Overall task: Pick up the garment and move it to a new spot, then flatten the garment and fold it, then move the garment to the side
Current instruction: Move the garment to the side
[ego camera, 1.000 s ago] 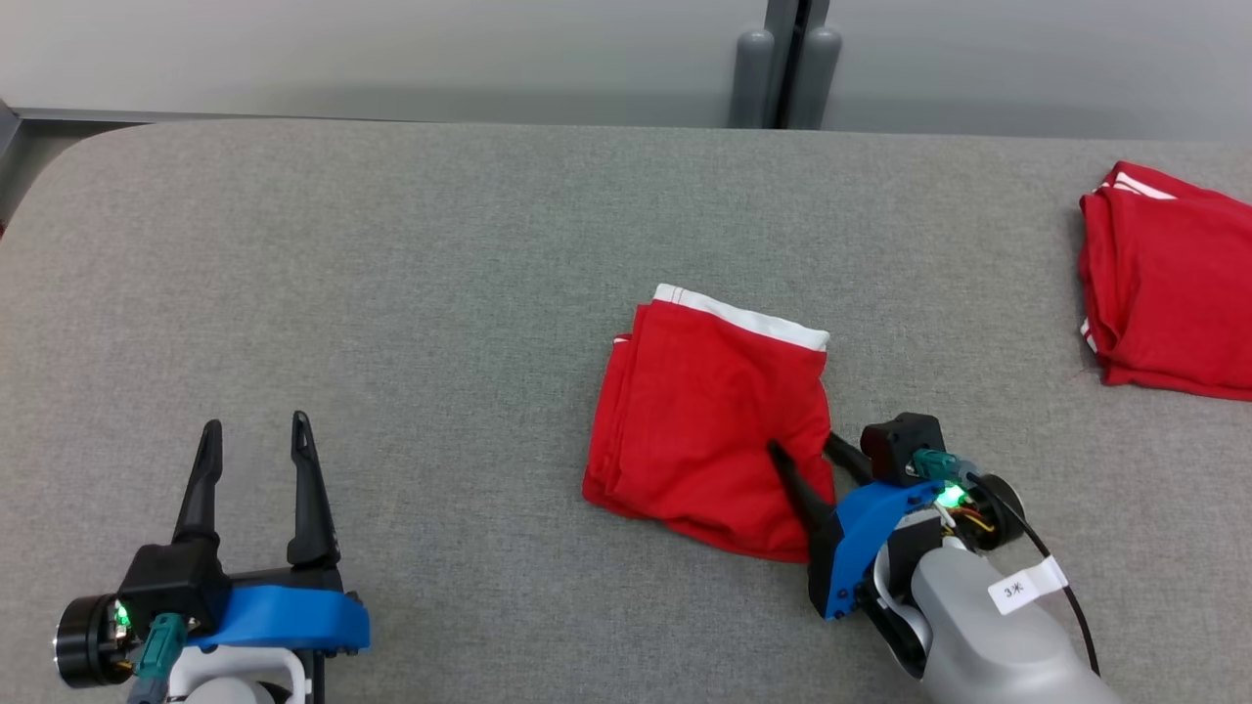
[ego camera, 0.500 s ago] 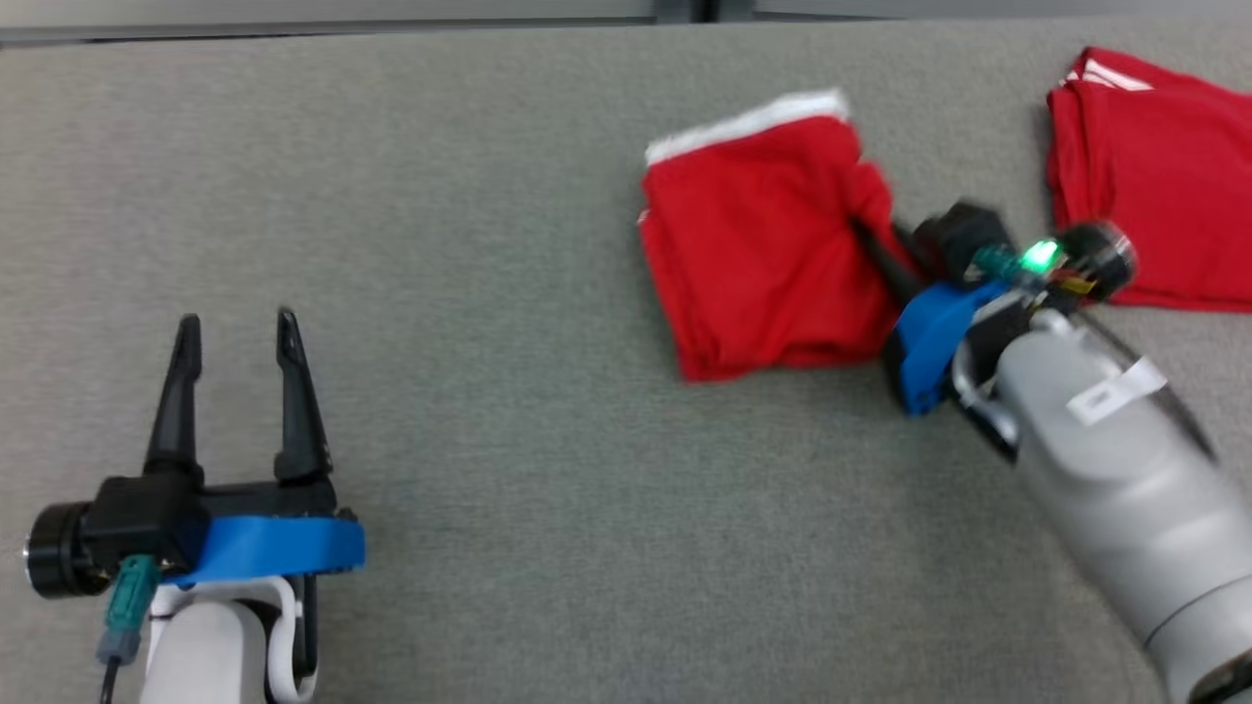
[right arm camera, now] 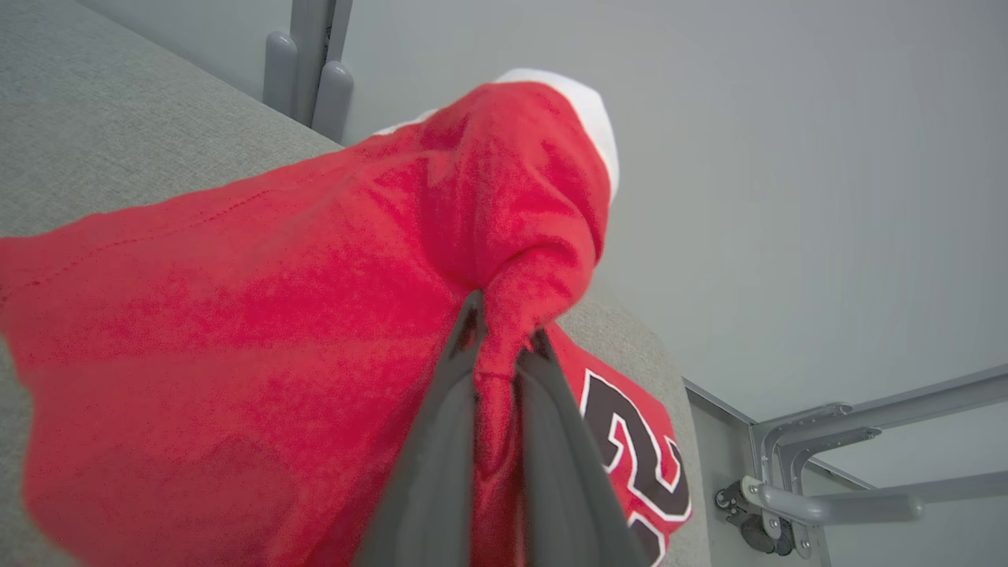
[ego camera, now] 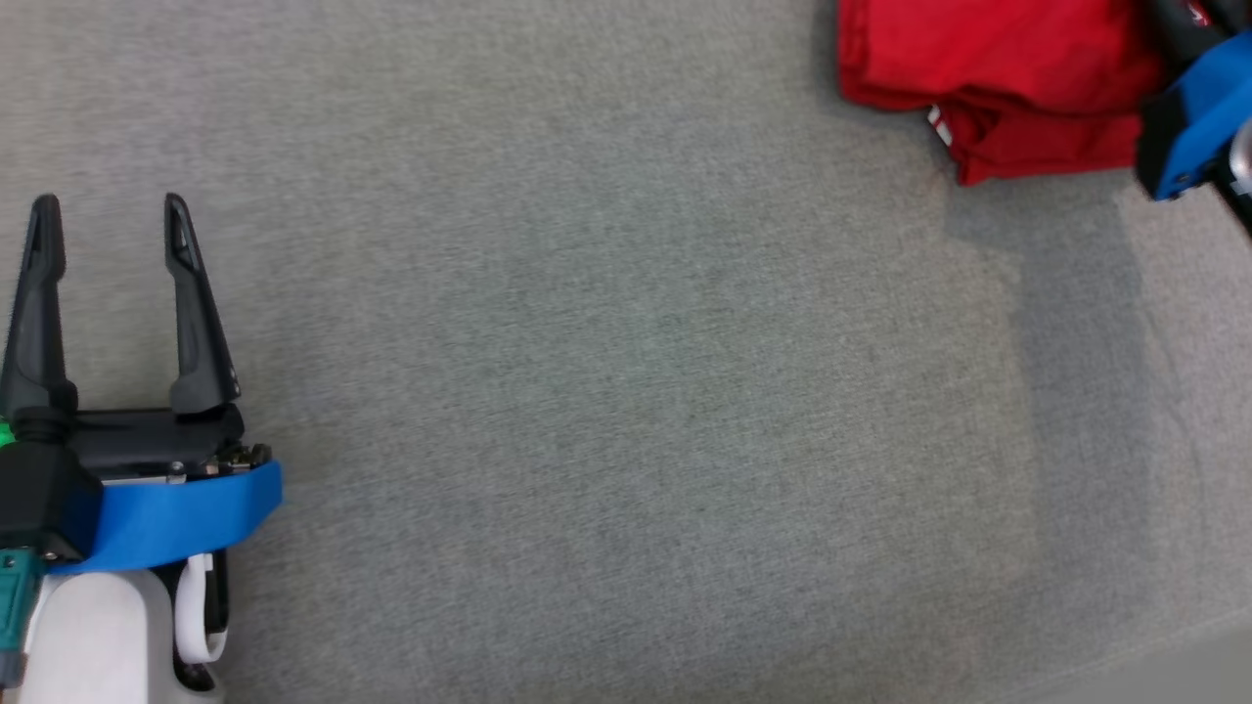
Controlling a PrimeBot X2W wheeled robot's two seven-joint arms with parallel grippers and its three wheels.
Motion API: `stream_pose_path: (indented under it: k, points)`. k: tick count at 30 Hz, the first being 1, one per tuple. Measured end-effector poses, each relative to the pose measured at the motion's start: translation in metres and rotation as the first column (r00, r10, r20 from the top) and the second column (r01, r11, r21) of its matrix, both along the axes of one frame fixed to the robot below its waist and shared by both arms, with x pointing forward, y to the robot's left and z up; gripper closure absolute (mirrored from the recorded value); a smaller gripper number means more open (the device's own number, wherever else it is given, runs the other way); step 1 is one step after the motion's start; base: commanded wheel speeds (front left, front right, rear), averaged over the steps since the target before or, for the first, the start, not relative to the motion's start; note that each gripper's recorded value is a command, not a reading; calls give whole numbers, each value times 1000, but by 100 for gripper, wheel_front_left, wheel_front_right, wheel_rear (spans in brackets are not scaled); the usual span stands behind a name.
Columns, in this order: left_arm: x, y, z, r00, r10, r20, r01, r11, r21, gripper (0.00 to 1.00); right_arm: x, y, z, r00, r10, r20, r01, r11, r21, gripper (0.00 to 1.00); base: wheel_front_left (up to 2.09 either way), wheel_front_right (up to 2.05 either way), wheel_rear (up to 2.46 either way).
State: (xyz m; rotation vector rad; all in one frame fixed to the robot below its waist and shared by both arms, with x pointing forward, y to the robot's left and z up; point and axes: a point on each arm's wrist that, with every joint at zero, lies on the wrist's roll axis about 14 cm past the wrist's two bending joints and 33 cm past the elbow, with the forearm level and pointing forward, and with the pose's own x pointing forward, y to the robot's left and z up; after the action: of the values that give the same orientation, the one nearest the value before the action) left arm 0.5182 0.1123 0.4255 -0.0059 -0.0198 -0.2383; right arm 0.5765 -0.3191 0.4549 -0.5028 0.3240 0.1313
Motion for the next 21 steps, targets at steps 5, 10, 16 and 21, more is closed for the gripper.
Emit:
stream_pose_path:
  k: [5, 10, 16, 21]
  points:
    - [9, -15, -2, 999, -46, 7, 46, 999, -1, 0, -11, -46, 2, 995, -84, -51, 81, 995, -57, 100, 0, 0, 0]
    - [15, -17, -2, 998, -59, 14, 59, 998, 4, 0, -12, -66, 4, 988, -123, -91, 112, 987, -111, 100, 0, 0, 0]
    - [16, -10, -3, 999, -48, 13, 47, 999, 14, 0, -8, -77, -10, 968, -188, -167, 163, 974, -155, 100, 0, 0, 0]
    - [13, -3, -1, 999, -28, 15, 28, 999, 18, 0, 0, -84, -11, 961, -226, -161, 196, 963, -185, 0, 0, 0, 0]
